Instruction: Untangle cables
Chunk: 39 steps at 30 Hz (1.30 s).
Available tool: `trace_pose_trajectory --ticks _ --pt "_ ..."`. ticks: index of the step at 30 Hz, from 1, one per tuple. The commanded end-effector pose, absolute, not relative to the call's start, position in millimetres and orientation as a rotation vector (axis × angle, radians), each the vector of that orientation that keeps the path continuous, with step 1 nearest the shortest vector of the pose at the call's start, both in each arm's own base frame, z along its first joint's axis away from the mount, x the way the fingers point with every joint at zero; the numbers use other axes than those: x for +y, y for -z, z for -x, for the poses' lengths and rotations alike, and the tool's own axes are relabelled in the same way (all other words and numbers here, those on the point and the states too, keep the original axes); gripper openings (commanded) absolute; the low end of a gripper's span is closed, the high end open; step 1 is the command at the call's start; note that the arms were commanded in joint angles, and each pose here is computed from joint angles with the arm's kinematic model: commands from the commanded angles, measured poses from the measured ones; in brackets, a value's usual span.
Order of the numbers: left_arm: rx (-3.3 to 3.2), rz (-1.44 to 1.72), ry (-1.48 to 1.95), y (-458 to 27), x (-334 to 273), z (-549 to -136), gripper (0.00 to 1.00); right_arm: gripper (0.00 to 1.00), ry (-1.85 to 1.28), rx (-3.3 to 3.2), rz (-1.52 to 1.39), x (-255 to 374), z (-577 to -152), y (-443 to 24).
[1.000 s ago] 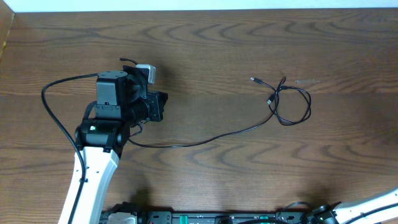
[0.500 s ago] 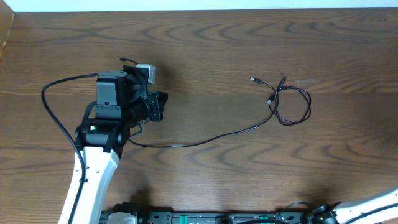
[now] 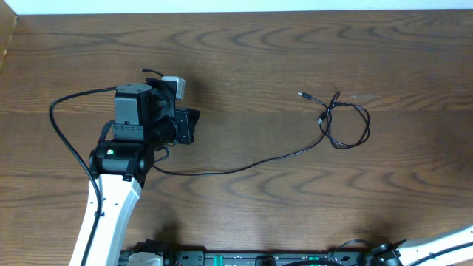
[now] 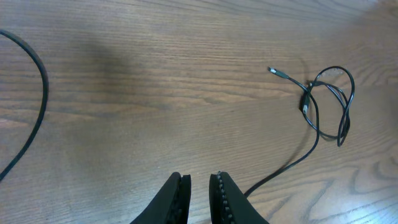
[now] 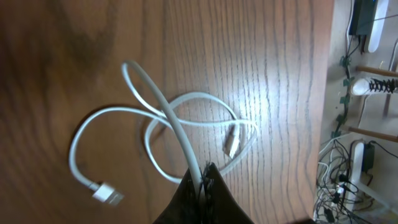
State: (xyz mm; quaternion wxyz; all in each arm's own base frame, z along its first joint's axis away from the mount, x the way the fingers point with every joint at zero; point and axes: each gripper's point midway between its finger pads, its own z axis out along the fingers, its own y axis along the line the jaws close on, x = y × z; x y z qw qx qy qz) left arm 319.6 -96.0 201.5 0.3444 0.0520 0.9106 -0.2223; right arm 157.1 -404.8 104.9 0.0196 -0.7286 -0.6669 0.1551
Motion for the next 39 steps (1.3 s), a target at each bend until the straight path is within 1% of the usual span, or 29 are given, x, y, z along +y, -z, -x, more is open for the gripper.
trace_pose_trajectory --ticks 1,11,13,16,19,20,23,25,28,30,35,39 --pt "2.369 -0.163 0.592 -198 -99 -317 0.17 0.01 -0.511 -2.031 2.258 -405 -149 -97" --pt "2.369 -0.164 0.591 -198 -99 -317 0.17 0.01 -0.528 -2.051 2.281 -411 -152 -101" --pt "2.369 -0.164 0.591 -198 -99 -317 0.17 0.05 -0.520 -2.056 2.288 -411 -154 -101" --pt "2.370 -0.163 0.592 -198 -99 -317 0.17 0.14 -0.497 -2.074 2.310 -412 -159 -103" --pt "2.370 -0.164 0.591 -198 -99 -317 0.17 0.30 -0.510 -2.101 2.341 -414 -164 -115" --pt "2.370 -0.163 0.592 -198 -99 -317 0.17 0.33 -0.521 -2.118 2.352 -415 -166 -122" --pt "2.370 -0.163 0.592 -198 -99 -317 0.17 0.51 -0.563 -2.158 2.411 -419 -171 -149" --pt "2.370 -0.163 0.592 -198 -99 -317 0.17 0.70 -0.595 -2.195 2.441 -420 -174 -170" --pt "2.370 -0.163 0.592 -198 -99 -317 0.17 0.72 -0.632 -2.236 2.490 -416 -176 -199" --pt "2.370 -0.163 0.592 -198 -99 -317 0.17 0.90 -0.626 -2.257 2.515 -410 -176 -214" --pt "2.383 -0.160 0.592 -196 -99 -315 0.17 0.92 -0.625 -2.252 2.556 -389 -166 -243" --pt "2.383 -0.160 0.593 -196 -99 -315 0.17 0.92 -0.587 -2.247 2.562 -371 -159 -254"
